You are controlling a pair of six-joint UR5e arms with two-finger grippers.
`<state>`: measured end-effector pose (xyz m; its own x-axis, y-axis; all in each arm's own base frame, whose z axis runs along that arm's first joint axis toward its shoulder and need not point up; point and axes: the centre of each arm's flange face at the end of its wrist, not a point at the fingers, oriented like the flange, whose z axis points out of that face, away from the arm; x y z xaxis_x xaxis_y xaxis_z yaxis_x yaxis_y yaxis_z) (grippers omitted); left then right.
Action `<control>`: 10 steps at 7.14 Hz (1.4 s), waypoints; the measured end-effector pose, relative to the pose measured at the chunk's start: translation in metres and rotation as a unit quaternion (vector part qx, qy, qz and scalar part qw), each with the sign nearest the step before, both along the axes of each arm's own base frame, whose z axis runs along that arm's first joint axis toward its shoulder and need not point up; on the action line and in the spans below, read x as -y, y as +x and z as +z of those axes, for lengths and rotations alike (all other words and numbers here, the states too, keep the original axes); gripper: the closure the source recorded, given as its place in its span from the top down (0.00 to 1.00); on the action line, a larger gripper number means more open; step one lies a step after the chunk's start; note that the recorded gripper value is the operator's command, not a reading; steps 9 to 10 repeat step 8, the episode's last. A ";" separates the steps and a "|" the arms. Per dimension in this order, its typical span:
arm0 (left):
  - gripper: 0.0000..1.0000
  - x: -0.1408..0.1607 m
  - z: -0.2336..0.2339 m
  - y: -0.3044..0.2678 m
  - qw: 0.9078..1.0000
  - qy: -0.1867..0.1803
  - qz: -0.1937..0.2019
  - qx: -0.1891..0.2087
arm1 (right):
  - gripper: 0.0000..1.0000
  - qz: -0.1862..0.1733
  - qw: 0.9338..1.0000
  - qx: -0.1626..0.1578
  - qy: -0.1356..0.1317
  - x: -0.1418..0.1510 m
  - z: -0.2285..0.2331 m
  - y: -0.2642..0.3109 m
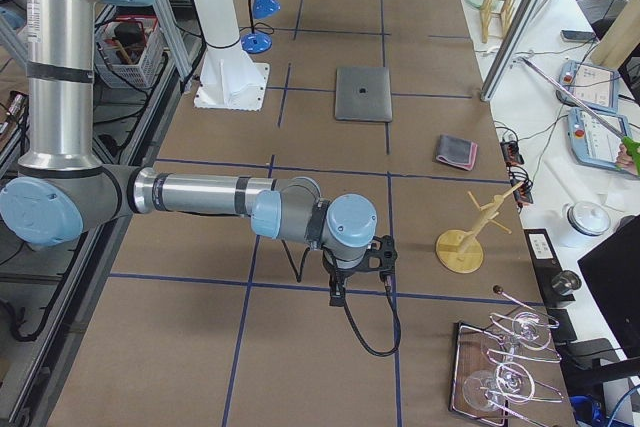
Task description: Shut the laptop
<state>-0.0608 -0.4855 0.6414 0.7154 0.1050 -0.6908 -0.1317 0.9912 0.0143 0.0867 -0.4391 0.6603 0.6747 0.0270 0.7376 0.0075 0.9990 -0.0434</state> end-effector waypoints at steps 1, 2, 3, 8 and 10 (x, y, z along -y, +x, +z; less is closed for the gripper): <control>1.00 0.000 0.000 0.000 1.000 0.000 0.000 0.000 | 1.00 0.002 1.000 0.000 0.001 0.000 -0.001 0.002; 1.00 0.000 0.000 0.000 1.000 0.000 0.000 0.000 | 1.00 0.003 1.000 0.001 0.001 0.000 -0.001 0.003; 1.00 0.000 0.000 0.000 1.000 0.000 0.000 0.000 | 1.00 0.004 1.000 0.001 0.001 0.001 -0.001 0.004; 1.00 0.000 0.000 0.000 1.000 -0.001 0.000 0.000 | 1.00 0.006 1.000 0.001 0.003 0.002 -0.002 0.005; 1.00 0.000 0.000 0.000 1.000 -0.001 0.000 0.000 | 1.00 0.006 1.000 0.001 0.003 0.002 -0.002 0.005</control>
